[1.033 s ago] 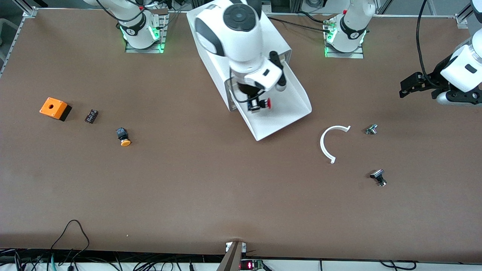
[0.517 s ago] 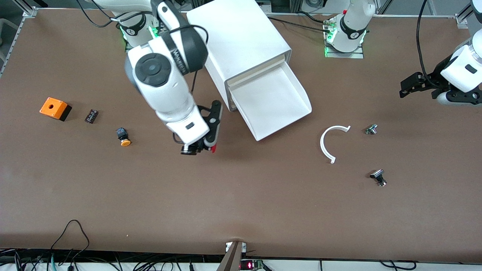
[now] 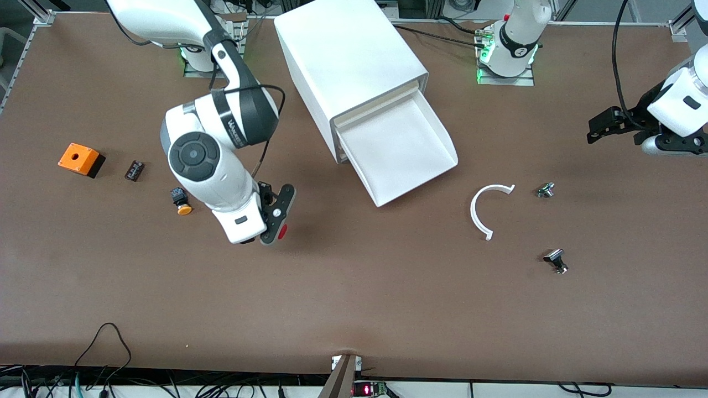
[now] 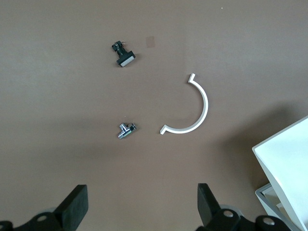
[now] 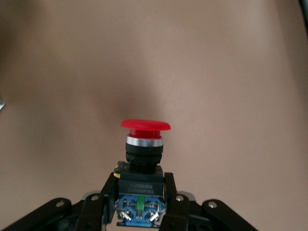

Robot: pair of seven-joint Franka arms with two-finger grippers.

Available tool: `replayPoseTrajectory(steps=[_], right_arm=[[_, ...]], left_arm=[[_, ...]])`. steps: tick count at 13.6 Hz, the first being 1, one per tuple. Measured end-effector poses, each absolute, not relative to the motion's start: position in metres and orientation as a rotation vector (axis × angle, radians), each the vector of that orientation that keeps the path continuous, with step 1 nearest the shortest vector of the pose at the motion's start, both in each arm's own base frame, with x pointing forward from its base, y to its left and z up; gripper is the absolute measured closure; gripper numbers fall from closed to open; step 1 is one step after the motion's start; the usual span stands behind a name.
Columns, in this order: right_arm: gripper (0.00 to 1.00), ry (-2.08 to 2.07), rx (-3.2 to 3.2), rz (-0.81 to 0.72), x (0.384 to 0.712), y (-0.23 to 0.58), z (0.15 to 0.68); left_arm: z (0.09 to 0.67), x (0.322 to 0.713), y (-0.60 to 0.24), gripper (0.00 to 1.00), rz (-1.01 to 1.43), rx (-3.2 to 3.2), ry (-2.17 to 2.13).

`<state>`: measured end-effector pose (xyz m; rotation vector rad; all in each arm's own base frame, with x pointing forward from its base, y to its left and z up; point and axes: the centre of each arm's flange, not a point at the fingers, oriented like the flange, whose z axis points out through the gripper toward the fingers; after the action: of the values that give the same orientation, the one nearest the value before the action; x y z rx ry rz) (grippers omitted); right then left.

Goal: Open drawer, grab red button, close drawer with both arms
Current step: 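Lift the red button out of the drawer with the right gripper, then lower the red button to the table while the left gripper reaches the drawer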

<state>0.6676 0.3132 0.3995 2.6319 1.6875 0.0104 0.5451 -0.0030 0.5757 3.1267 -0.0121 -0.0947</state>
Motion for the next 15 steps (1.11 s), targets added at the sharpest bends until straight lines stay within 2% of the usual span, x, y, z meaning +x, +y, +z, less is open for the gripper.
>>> replayPoseTrajectory(steps=[7, 12, 15], right_arm=[[0.58, 1.087, 2.917, -0.176, 0.661, 0.303, 0.326], [0.58, 0.956, 2.952, -0.272, 0.668, 0.256, 0.295], [0.58, 0.941, 2.957, -0.284, 0.665, 0.248, 0.298]], left_arm=[[0.558, 0.559, -0.008, 0.00, -0.140, 3.123, -0.031], [0.509, 0.576, -0.016, 0.00, -0.282, 3.110, -0.063], [0.507, 0.576, -0.022, 0.00, -0.305, 3.110, -0.077]])
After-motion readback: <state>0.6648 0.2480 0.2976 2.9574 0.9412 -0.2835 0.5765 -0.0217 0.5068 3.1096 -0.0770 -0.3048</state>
